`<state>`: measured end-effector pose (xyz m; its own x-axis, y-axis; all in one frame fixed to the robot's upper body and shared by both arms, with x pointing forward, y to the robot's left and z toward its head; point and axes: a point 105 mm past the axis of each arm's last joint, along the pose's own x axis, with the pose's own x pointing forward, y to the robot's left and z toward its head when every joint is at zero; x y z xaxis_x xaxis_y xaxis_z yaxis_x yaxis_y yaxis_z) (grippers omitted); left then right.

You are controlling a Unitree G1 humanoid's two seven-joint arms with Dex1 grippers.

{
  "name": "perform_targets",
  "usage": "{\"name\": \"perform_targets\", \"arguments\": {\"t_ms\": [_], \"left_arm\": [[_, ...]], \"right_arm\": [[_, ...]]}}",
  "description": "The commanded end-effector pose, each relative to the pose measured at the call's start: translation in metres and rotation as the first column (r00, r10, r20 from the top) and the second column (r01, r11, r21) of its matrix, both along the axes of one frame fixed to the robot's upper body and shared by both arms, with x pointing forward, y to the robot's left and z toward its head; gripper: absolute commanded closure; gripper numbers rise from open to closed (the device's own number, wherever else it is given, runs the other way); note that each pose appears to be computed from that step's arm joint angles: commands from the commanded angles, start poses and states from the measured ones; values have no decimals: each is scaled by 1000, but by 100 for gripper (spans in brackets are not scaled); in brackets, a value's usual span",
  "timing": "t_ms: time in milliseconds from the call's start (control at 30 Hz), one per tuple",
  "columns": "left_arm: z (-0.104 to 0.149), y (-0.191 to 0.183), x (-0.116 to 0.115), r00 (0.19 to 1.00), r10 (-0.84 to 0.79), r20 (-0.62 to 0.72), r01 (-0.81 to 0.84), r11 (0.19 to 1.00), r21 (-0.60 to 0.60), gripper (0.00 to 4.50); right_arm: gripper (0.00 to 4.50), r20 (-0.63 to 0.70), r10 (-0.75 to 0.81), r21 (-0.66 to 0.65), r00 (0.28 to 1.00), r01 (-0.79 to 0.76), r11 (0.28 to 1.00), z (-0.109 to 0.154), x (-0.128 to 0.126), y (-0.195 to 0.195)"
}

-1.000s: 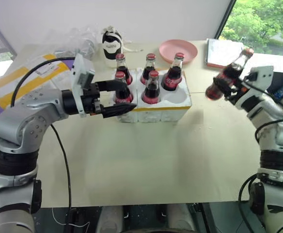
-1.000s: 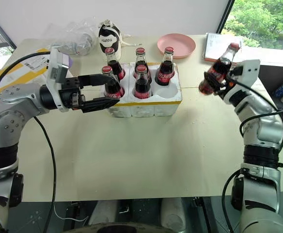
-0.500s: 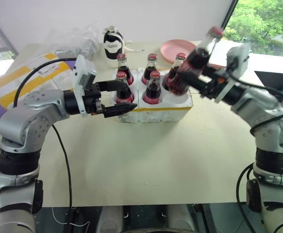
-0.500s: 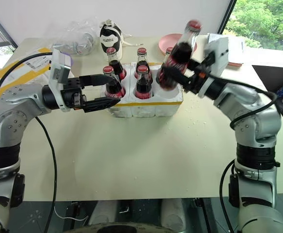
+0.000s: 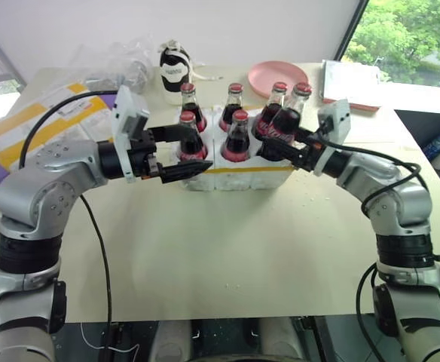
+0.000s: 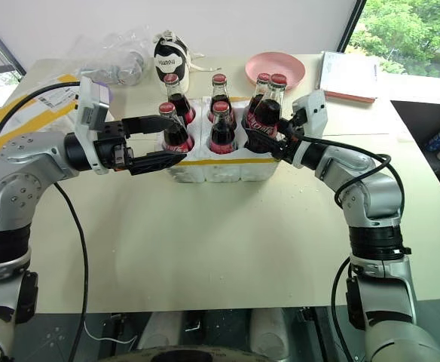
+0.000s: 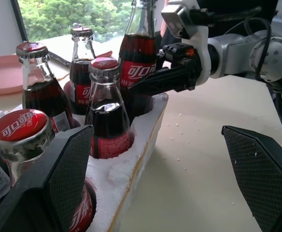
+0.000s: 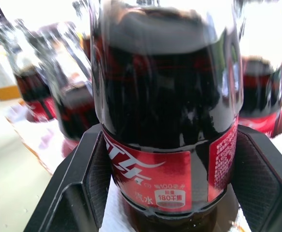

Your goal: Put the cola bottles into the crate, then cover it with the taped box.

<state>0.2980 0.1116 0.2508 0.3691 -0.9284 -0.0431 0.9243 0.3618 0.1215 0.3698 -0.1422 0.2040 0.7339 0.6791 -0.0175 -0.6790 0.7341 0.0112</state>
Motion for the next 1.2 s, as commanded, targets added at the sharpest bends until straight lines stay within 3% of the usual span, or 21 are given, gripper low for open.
{"name": "perform_targets", "arguments": {"t_ms": [33, 67, 133, 200, 467, 600, 700, 833, 1000, 1200], "left_arm": [[10, 3, -4, 998, 8, 55, -7, 1000, -2, 0], [10, 3, -4, 998, 9, 55, -9, 1000, -1, 0], [10, 4, -4, 998, 10, 55, -10, 1000, 1, 0], [10, 4, -4, 998, 10, 55, -10, 1000, 2, 0], [14, 13, -6, 996, 44, 74, -46, 999, 17, 0], [21, 48, -4, 972, 205, 113, -210, 977, 30, 0], [23, 86, 0, 910, 381, 163, -397, 915, 76, 0], [-4, 164, -4, 728, 599, 334, -686, 643, 341, 0], [-38, 239, -39, 621, 609, 493, -756, 299, 582, 0], [-65, 301, -58, 521, 545, 657, -760, -53, 647, 0]], "right_arm": [[173, 90, 24, -22, 996, -22, 999, 20, 2, 5], [173, 73, 29, -28, 997, -27, 999, 16, 2, 6], [71, 52, 42, -36, 998, -40, 999, 11, 1, 7], [4, 57, 47, -55, 997, -44, 998, 11, 0, 7], [4, 138, 98, -130, 986, -80, 988, 43, -27, -17], [4, 175, 133, -166, 975, -104, 981, 70, -52, -37], [4, 140, 193, -122, 971, -176, 977, 81, -72, -43], [4, 132, 324, -150, 937, -304, 941, 87, -103, -35], [4, 120, 350, -127, 929, -335, 933, 83, -103, -28], [4, 126, 350, -121, 928, -335, 934, 85, -89, -27]]}}
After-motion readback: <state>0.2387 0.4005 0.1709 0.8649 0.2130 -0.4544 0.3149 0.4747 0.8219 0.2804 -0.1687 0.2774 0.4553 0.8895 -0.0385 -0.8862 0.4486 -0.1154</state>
